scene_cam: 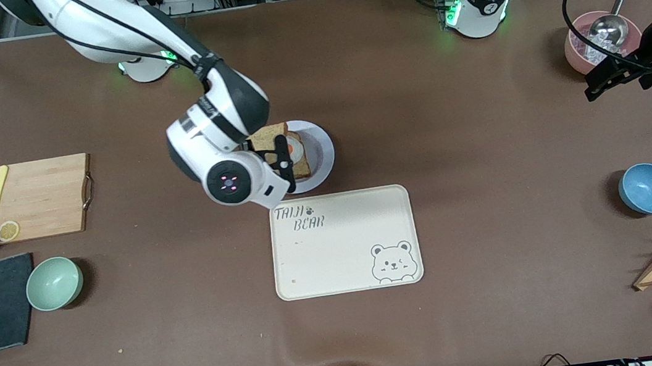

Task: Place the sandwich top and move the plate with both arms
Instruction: 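Lay the bread slice on the egg toast and open the right gripper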

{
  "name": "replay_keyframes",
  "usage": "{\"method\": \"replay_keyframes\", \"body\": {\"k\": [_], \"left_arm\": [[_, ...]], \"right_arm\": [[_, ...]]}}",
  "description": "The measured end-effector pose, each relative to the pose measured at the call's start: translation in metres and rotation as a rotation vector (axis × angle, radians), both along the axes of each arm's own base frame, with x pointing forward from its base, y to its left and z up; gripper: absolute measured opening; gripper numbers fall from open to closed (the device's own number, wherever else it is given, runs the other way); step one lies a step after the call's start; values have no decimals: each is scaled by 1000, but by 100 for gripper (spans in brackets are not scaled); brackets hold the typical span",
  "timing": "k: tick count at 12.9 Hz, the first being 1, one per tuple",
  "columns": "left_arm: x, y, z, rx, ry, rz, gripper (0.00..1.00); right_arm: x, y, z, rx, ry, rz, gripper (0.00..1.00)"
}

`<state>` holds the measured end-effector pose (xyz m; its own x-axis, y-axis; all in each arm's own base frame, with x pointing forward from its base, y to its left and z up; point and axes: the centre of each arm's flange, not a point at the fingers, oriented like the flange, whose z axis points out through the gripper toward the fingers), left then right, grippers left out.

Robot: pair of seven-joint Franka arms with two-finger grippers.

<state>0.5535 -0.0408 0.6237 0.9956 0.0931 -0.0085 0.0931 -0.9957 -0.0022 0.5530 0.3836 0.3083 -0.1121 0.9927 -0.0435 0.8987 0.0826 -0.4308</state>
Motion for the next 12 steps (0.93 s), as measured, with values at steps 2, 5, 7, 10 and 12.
{"method": "replay_keyframes", "body": {"k": [2,5,7,10,12], "left_arm": [[0,2,1,0,-1,3,100],[0,2,1,0,-1,4,100],[-1,2,0,0,7,3,100],[-1,2,0,1,8,3,100],[-1,2,0,1,12,3,100]], "right_arm": [[-3,10,-16,-5,-11,17,6],[3,9,-28,0,-24,6,6],[6,10,-35,4,-37,-10,13],[7,11,-43,0,-37,-24,48],[4,17,-42,1,-39,-18,71]]}}
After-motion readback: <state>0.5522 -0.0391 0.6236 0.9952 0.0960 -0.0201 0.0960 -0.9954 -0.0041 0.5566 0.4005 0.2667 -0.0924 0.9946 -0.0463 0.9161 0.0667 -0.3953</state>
